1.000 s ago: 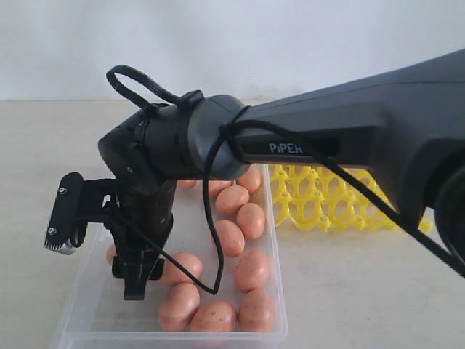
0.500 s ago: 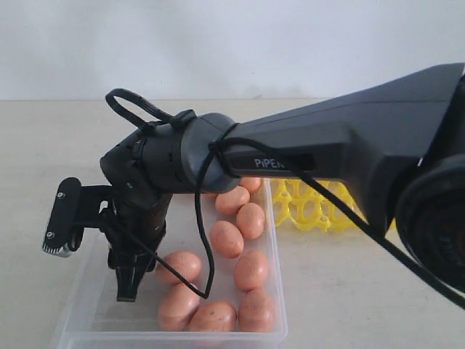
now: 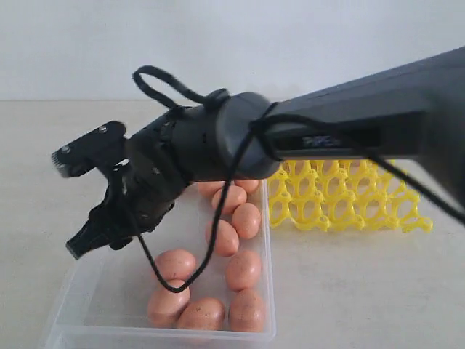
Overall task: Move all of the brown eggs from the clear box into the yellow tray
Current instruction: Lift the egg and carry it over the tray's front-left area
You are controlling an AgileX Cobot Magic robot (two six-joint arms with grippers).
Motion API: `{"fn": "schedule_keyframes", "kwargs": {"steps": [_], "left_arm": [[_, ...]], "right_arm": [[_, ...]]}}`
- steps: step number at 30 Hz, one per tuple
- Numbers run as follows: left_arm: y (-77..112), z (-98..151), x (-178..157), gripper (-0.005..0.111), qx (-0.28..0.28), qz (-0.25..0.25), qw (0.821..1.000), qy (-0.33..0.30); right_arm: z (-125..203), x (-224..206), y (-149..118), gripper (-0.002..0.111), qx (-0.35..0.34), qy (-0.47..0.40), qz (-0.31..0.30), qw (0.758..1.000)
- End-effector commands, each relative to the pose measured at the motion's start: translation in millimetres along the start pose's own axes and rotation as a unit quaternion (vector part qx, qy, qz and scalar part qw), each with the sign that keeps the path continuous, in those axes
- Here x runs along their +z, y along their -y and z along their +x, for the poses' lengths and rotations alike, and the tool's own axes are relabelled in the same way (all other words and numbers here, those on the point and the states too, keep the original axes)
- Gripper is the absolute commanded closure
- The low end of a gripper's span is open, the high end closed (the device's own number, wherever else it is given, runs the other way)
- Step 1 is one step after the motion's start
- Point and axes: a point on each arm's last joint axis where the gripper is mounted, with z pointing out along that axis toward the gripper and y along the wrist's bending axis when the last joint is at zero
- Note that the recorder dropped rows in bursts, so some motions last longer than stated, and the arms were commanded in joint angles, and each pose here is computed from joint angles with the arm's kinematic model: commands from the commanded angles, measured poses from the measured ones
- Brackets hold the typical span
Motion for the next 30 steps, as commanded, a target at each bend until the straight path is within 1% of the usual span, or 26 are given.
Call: {"fn": "schedule_keyframes", "kwargs": {"steps": [1, 2, 4, 6, 7, 8, 9, 10, 11, 12, 15, 16, 18, 19, 20, 21, 22, 23, 24, 25, 26, 27, 29, 30], "left_arm": [[0.3, 1, 0, 0.105, 0.001, 0.001, 1.000, 0.000], [0.3, 1, 0, 0.105, 0.001, 0.001, 1.000, 0.000], [0.3, 1, 0, 0.105, 0.001, 0.001, 1.000, 0.000], [0.3, 1, 0, 0.105, 0.001, 0.001, 1.000, 0.000], [0.3, 1, 0, 0.105, 0.001, 0.001, 1.000, 0.000], [0.3, 1, 0, 0.105, 0.001, 0.001, 1.000, 0.000], [0.3, 1, 0, 0.105, 0.001, 0.001, 1.000, 0.000], [0.3, 1, 0, 0.105, 0.001, 0.001, 1.000, 0.000], [0.3, 1, 0, 0.105, 0.001, 0.001, 1.000, 0.000], [0.3, 1, 0, 0.105, 0.001, 0.001, 1.000, 0.000], [0.3, 1, 0, 0.105, 0.001, 0.001, 1.000, 0.000], [0.3, 1, 0, 0.105, 0.001, 0.001, 1.000, 0.000], [0.3, 1, 0, 0.105, 0.001, 0.001, 1.000, 0.000], [0.3, 1, 0, 0.105, 0.001, 0.001, 1.000, 0.000], [0.3, 1, 0, 0.105, 0.001, 0.001, 1.000, 0.000], [0.3, 1, 0, 0.105, 0.001, 0.001, 1.000, 0.000], [0.3, 1, 0, 0.105, 0.001, 0.001, 1.000, 0.000], [0.3, 1, 0, 0.105, 0.001, 0.001, 1.000, 0.000], [0.3, 1, 0, 0.105, 0.001, 0.001, 1.000, 0.000], [0.3, 1, 0, 0.105, 0.001, 0.001, 1.000, 0.000], [0.3, 1, 0, 0.105, 0.001, 0.001, 1.000, 0.000], [0.3, 1, 0, 0.105, 0.001, 0.001, 1.000, 0.000], [0.3, 1, 0, 0.105, 0.001, 0.001, 1.000, 0.000], [0.3, 1, 0, 0.105, 0.001, 0.001, 1.000, 0.000]], "right_arm": [[11, -41, 20, 0.107, 0.088, 0.146, -0.007, 0.985], [12, -55, 22, 0.107, 0.076, 0.212, -0.011, 0.974], [11, -85, 29, 0.107, 0.034, 0.344, -0.006, 0.938], [11, -117, 35, 0.107, 0.007, 0.464, 0.007, 0.886], [11, -128, 40, 0.107, 0.004, 0.500, 0.017, 0.866], [11, -135, 45, 0.107, 0.008, 0.517, 0.027, 0.856], [12, -140, 53, 0.107, 0.013, 0.523, 0.047, 0.851], [14, -143, 64, 0.107, 0.029, 0.519, 0.076, 0.851], [17, -145, 77, 0.107, 0.061, 0.514, 0.105, 0.849], [20, -146, 94, 0.107, 0.104, 0.510, 0.141, 0.842], [39, -153, 153, 0.107, 0.227, 0.491, 0.234, 0.808], [47, -156, 172, 0.107, 0.263, 0.485, 0.251, 0.796], [61, -163, 206, 0.107, 0.316, 0.479, 0.254, 0.779], [68, -168, 222, 0.109, 0.328, 0.480, 0.241, 0.777], [70, -171, 231, 0.109, 0.298, 0.478, 0.219, 0.797], [77, -179, 245, 0.109, 0.285, 0.486, 0.182, 0.806], [78, -183, 248, 0.109, 0.231, 0.491, 0.134, 0.829], [84, -191, 256, 0.109, 0.227, 0.500, 0.078, 0.832], [86, -198, 257, 0.109, 0.177, 0.502, -0.004, 0.847], [92, -204, 261, 0.109, 0.164, 0.499, -0.055, 0.849], [95, -207, 261, 0.109, 0.136, 0.491, -0.097, 0.855], [102, -204, 265, 0.109, 0.118, 0.459, -0.115, 0.873], [110, -196, 265, 0.109, 0.114, 0.416, -0.135, 0.892], [115, -189, 261, 0.109, 0.101, 0.386, -0.147, 0.905]]}}
